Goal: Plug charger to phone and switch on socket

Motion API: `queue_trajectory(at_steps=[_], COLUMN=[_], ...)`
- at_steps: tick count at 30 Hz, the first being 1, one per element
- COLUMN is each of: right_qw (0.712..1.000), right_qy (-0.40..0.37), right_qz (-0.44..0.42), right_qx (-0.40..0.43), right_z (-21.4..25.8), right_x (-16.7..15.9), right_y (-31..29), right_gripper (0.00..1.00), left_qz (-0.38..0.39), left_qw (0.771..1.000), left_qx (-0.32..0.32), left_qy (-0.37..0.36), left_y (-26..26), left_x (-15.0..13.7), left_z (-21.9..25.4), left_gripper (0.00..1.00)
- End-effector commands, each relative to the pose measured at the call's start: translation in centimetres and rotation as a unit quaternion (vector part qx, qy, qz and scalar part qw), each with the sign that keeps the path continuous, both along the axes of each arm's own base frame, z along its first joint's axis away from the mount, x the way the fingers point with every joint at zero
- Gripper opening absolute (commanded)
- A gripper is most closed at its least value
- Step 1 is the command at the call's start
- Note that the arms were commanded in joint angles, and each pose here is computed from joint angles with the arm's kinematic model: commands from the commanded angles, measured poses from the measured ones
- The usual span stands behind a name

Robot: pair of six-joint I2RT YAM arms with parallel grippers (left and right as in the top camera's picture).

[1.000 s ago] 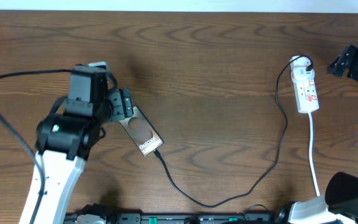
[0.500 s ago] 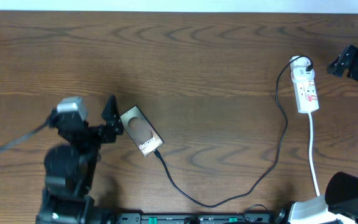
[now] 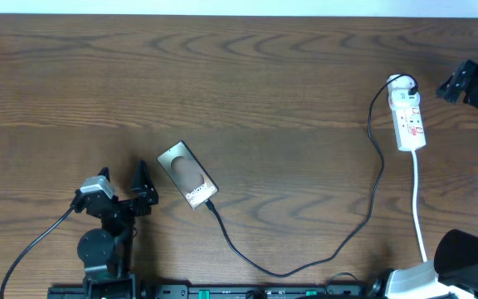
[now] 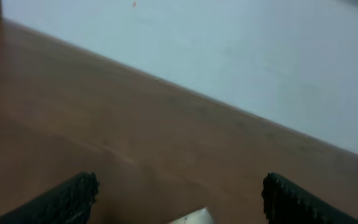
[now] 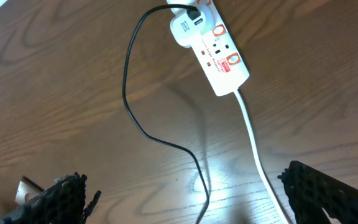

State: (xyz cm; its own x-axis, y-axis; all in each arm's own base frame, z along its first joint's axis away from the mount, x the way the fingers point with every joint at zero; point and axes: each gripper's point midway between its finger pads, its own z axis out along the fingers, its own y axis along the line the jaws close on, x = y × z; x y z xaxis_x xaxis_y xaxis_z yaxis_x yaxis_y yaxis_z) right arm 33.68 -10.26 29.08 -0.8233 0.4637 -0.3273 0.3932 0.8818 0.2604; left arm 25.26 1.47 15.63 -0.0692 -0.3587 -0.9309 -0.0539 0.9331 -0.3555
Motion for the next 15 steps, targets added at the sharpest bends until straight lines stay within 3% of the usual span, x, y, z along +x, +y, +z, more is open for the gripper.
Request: queue_trajectory(at_steps=[1, 9, 15], right_qw=[1.000, 1.000, 1.000], right_qy=[-0.010, -0.010, -0.010], right_qz=[0.002, 0.002, 0.002], right_qx=[-0.002, -0.002, -0.002], right_z=[0.6, 0.6, 0.6], right_x=[0.1, 0.1, 0.1], right_y=[0.3, 0.3, 0.3], right_gripper=[0.99, 0.99, 0.99], left_qz=[0.005, -0.028, -0.040], left_qw=[0.999, 0.992, 0.989], left_qx=[0.001, 0.118, 0.140], left_qy=[0.037, 0.027, 0.026], left_y=[0.3, -0.4, -0.8], left_x=[-0.5, -0.9, -0.9], left_z=[-1.9, -1.5, -1.5], left_gripper=[0.87, 0.87, 0.87])
